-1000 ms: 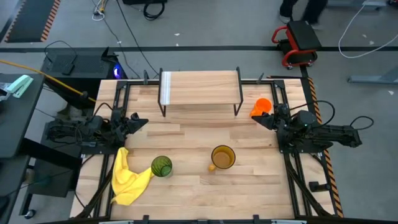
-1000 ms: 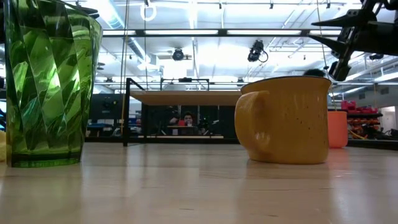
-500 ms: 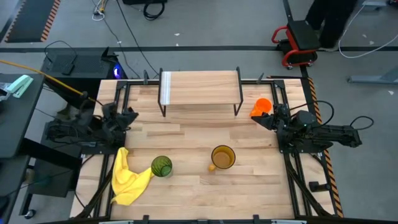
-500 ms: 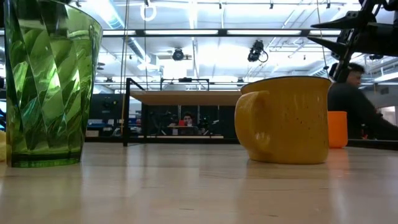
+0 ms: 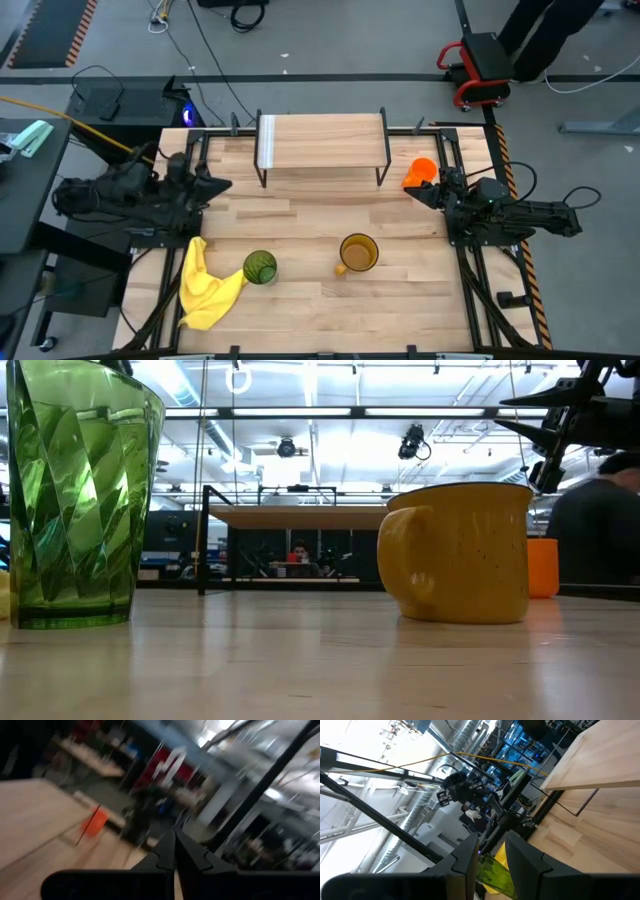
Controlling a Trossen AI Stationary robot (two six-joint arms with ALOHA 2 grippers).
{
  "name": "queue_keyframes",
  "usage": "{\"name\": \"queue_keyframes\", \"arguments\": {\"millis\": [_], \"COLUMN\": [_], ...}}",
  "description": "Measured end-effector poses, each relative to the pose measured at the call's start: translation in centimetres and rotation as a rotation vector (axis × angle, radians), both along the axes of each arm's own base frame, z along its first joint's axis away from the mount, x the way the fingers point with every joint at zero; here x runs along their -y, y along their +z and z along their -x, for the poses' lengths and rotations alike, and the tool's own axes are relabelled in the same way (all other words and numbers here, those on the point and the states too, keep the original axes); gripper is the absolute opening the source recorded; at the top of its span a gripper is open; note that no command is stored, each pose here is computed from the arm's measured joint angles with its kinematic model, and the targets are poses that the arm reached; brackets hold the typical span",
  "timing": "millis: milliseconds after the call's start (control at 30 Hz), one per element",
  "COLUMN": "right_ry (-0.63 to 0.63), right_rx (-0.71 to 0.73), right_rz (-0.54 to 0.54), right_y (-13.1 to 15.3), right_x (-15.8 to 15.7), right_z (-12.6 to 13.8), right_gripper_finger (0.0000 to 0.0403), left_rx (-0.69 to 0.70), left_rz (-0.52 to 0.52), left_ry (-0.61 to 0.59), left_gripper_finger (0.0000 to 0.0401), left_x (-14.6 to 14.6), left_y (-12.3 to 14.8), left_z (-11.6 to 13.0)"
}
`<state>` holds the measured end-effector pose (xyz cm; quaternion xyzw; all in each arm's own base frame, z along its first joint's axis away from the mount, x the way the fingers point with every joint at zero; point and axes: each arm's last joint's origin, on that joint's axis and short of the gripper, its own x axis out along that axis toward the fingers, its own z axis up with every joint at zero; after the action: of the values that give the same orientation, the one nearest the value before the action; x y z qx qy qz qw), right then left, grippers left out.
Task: Stack small to large cups/mugs on shelf
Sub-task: Put the green cup on the shelf
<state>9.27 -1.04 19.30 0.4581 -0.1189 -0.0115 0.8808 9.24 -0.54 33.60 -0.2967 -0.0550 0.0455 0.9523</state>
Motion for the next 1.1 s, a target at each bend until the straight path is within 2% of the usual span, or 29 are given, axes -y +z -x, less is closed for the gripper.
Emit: {"name": "queue_keyframes", "arguments": {"millis": [167, 367, 500, 767, 933, 1100], "right_ry": [0.000, 0.001, 0.016, 0.033, 0.044, 0.044], "right_rx": [0.000, 0.000, 0.001, 0.002, -0.002, -0.004], "right_rz": [0.000, -0.004, -0.007, -0.020, -0.029, -0.030], "right_y": [0.0, 0.0, 0.0, 0.0, 0.0, -0.1], "right_x": [0.0, 0.0, 0.0, -0.1, -0.1, -0.1], "right_z": [0.0, 0.0, 0.0, 0.0, 0.0, 0.0], "right_gripper_finger": [0.0105, 0.0105, 0.0105, 0.0105, 0.0105, 0.0105], "left_rx": [-0.259, -0.585, -0.733, -0.904, -1.010, -1.052], "left_rz": [0.078, 0.183, 0.233, 0.275, 0.326, 0.370], "left_ry": [0.007, 0.058, 0.039, -0.032, -0.042, -0.045], "left_gripper_finger": [0.0015, 0.0013, 0.0015, 0.0012, 0.0017, 0.0011], "left_x": [0.1, 0.3, 0.6, 1.2, 1.7, 2.5], "left_y": [1.7, 2.5, 2.8, 2.8, 2.0, 1.6], "left_z": [-0.7, -1.8, -2.9, -5.1, -5.5, -5.8]}}
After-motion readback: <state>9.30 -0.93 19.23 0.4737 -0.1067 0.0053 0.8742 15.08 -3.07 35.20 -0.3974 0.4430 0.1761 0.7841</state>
